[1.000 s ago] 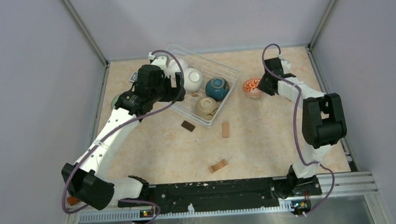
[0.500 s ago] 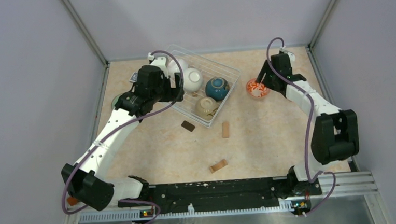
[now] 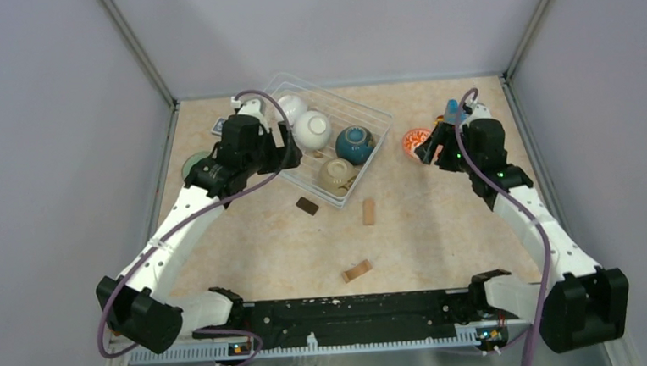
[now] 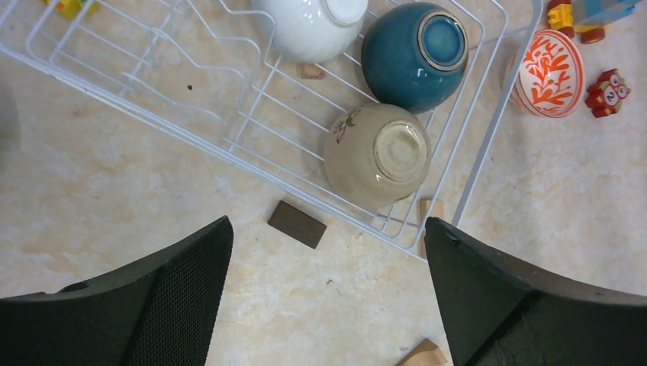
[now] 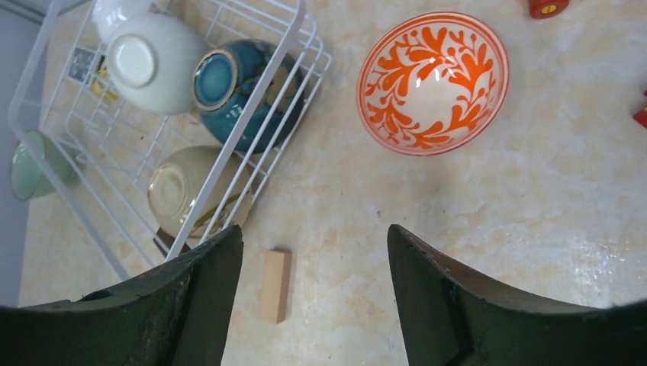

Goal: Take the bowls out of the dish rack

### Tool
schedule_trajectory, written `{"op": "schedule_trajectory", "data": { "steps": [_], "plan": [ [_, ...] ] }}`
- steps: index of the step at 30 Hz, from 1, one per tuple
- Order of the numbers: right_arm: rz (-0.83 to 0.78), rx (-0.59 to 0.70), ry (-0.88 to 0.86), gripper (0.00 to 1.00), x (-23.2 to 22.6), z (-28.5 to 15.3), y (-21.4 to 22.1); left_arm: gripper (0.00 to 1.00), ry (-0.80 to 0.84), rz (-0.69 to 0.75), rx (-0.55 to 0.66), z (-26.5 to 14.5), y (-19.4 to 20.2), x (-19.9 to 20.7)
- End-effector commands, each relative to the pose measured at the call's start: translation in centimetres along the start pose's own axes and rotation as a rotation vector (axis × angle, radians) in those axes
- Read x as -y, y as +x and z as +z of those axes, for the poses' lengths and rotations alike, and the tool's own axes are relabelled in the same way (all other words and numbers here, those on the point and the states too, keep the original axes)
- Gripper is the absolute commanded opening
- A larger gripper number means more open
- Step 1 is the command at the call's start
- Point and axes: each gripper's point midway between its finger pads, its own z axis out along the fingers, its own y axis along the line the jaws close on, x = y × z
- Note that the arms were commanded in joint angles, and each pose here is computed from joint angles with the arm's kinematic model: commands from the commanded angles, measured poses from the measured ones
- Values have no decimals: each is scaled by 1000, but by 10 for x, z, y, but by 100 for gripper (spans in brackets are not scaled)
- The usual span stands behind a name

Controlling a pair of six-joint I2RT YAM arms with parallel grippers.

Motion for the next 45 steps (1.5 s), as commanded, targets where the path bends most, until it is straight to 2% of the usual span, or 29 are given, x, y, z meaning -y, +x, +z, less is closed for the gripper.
{"op": "schedule_trajectory", "data": {
  "steps": [1,6,10,16,19,24,29,33,39,45],
  "plan": [
    [-49,45,-142,69,-18,-35,7,99,104,-133,56,-21,-5,17],
    [-25,77,-226,72,-28,-61,20,99,181,-216,22,-31,13,27],
    [-8,103,-303,83,-37,-73,27,99,238,-262,22,-42,22,32],
    [40,122,-346,87,-46,-77,22,99,299,-281,41,-53,24,38],
    [52,122,-362,98,-50,-78,20,99,323,-267,56,-47,22,42],
    [68,128,-362,99,-51,-80,18,99,323,-195,61,-20,20,44],
    [56,130,-357,99,-51,-79,16,99,188,-173,114,27,7,25],
    [37,145,-332,99,-48,-80,12,99,132,-101,151,64,-9,18],
    [12,181,-352,99,-55,-86,-1,99,47,-37,93,125,-25,-7],
    [-47,201,-389,99,-66,-84,-16,99,130,29,75,158,-42,-4]
  ]
}}
